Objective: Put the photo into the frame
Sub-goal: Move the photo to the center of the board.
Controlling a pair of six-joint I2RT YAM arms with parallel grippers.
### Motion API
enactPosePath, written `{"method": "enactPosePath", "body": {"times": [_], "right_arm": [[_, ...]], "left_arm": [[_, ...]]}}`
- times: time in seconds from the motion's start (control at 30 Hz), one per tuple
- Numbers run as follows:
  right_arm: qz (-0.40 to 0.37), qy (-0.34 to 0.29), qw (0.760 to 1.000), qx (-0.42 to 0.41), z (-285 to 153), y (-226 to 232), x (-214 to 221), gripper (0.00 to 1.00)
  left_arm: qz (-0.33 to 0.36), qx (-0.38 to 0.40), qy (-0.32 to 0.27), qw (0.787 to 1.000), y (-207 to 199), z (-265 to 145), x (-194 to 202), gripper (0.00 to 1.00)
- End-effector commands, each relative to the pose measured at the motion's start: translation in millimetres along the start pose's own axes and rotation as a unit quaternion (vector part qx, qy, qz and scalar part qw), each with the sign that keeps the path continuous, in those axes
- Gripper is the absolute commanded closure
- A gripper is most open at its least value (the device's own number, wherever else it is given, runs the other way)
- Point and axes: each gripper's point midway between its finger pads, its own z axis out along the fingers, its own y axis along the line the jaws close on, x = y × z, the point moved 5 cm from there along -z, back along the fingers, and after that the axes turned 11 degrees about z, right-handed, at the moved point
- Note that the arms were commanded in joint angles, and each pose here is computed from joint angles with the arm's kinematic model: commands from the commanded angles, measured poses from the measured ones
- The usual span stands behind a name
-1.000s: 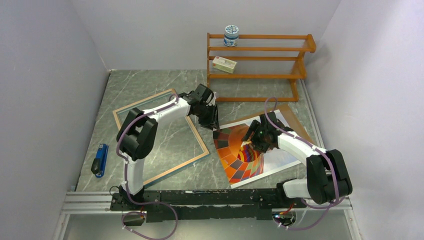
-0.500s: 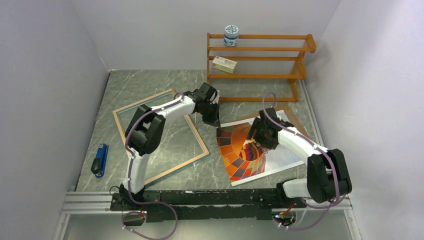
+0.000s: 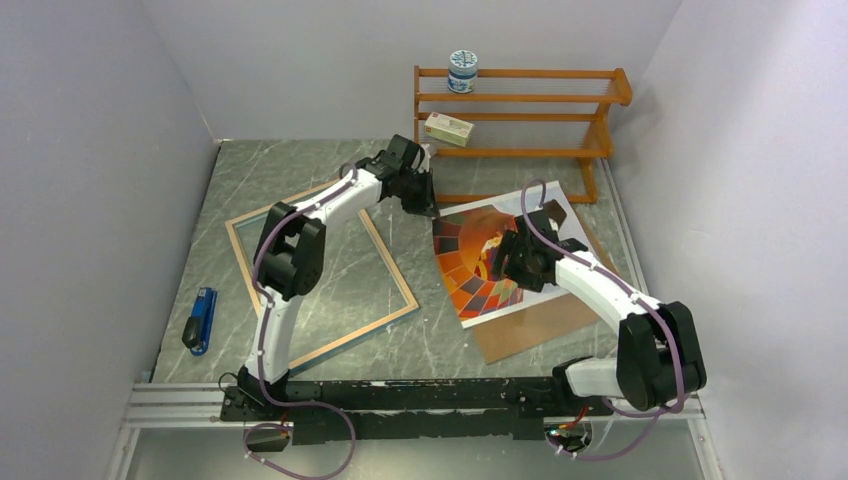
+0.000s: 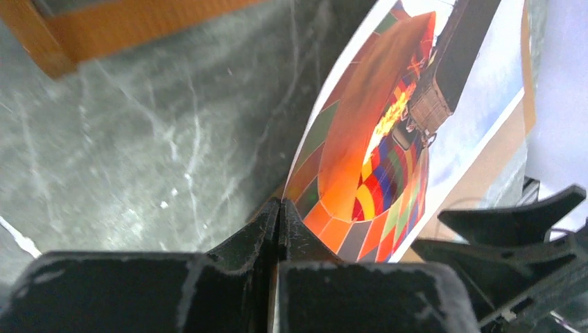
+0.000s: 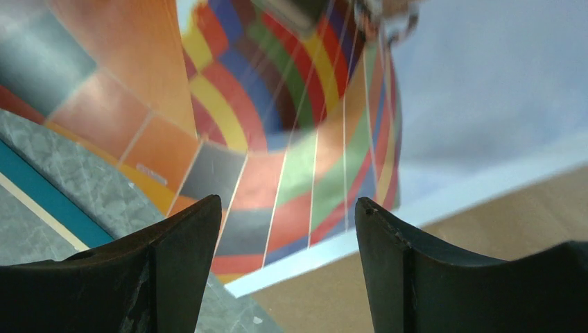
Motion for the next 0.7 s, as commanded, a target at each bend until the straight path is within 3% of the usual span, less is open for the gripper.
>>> {"method": "enactPosePath", "body": {"times": [0.0,0.13,0.3,0.43,0.67], "right_arm": [[-0.008,0.014,1.0,-0.003,2,-3,8,0.26],[-0.003,0.017,1.0,0.012,13,-11,14,0.26],[-0.001,0.033,0.999,0.035,32,-18,21,0.26],[0.005,0.033,0.999,0.03,35,-19,24,0.27],[0.021,0.026,0.999,0.022,34,-20,26,0.27]], "left_arm": [[0.028,0.003,-0.012,1.0,1,4,-19,0.82],[0.024,-0.063,0.001,0.998,16,-4,-14,0.57],[0.024,-0.14,0.001,0.99,28,-31,-13,0.38],[0.012,-0.151,-0.009,0.988,19,-60,-6,0.22],[-0.02,-0.12,-0.01,0.993,-40,-83,53,0.13]]}}
